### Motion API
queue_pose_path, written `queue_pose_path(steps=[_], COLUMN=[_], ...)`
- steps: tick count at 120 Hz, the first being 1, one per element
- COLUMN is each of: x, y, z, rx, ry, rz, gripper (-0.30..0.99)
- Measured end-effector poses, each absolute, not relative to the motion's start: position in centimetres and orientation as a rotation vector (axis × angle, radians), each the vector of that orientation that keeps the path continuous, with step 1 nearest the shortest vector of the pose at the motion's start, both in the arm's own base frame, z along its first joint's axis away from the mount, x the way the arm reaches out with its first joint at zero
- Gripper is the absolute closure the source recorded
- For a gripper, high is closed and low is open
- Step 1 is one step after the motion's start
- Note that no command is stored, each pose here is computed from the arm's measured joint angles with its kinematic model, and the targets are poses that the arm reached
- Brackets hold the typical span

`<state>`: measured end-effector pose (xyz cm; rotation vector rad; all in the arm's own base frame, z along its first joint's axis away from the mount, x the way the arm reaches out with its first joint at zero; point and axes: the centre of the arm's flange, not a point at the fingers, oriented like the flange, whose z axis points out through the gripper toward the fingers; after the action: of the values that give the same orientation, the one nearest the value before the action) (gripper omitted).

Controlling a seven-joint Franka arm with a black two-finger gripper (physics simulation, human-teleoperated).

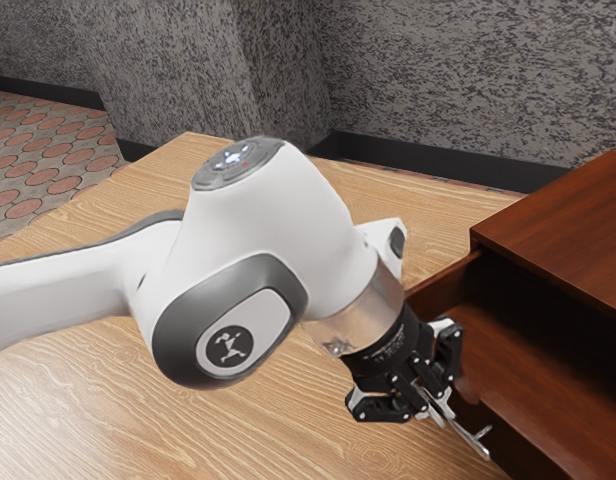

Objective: Pull the drawer handle with one arm to open the drawer

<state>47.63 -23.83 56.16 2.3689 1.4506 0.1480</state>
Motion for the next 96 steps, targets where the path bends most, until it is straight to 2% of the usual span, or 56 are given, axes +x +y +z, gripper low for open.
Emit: queue_pose_path(steps=[96], x=[44.0], y=[-22.8], z=[56.4], rx=[2.356], ry=[1.443], rz=[0.172], gripper=[0.78])
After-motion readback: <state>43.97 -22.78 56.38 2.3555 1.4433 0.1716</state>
